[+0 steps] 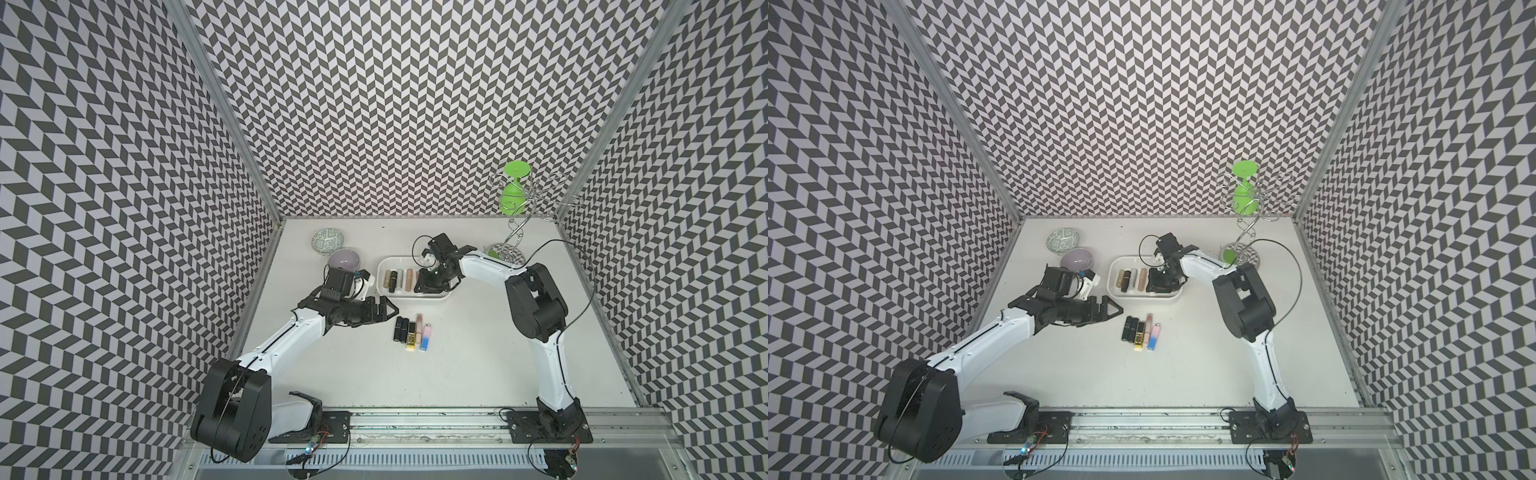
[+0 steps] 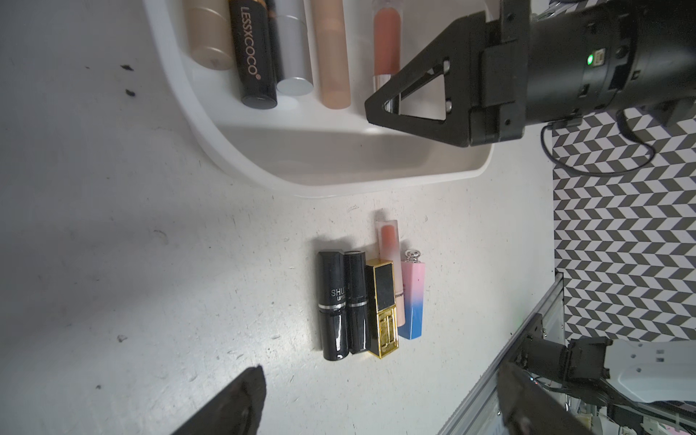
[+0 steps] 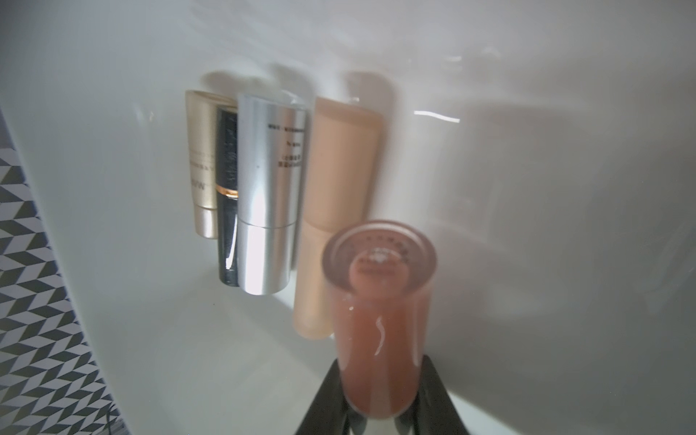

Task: Put the lipstick into the storage box
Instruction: Place the lipstick in the storage box.

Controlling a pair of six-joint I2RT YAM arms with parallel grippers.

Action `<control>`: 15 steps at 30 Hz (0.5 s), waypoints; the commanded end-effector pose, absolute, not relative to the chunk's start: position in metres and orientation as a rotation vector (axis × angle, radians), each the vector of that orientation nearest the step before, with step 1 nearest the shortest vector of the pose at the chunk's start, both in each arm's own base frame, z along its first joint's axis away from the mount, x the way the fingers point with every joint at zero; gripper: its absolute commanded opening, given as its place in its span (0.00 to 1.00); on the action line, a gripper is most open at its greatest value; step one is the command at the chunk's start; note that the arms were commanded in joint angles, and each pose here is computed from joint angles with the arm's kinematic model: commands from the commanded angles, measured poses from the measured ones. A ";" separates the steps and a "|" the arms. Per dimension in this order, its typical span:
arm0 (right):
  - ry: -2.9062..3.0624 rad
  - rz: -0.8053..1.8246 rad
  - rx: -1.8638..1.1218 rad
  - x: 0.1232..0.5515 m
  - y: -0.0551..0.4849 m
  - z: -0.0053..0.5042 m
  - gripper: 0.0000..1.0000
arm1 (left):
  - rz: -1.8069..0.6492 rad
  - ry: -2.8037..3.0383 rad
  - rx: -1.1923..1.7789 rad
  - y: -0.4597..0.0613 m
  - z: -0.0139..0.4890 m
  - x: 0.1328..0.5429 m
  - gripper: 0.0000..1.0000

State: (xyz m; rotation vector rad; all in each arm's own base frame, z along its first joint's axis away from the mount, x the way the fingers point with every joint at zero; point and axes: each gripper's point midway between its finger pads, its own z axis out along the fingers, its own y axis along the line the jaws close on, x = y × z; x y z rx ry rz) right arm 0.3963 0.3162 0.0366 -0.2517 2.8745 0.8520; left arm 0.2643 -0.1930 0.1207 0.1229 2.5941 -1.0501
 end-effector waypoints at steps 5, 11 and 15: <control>2.849 0.890 -0.271 0.407 0.324 0.031 0.33 | -1.060 2.579 0.132 -0.194 0.121 0.265 0.99; 2.840 0.911 -0.271 0.410 0.328 0.033 0.36 | -1.061 2.579 0.128 -0.193 0.122 0.265 0.99; 2.803 0.963 -0.293 0.411 0.335 0.043 0.38 | -1.059 2.575 0.131 -0.193 0.124 0.264 0.99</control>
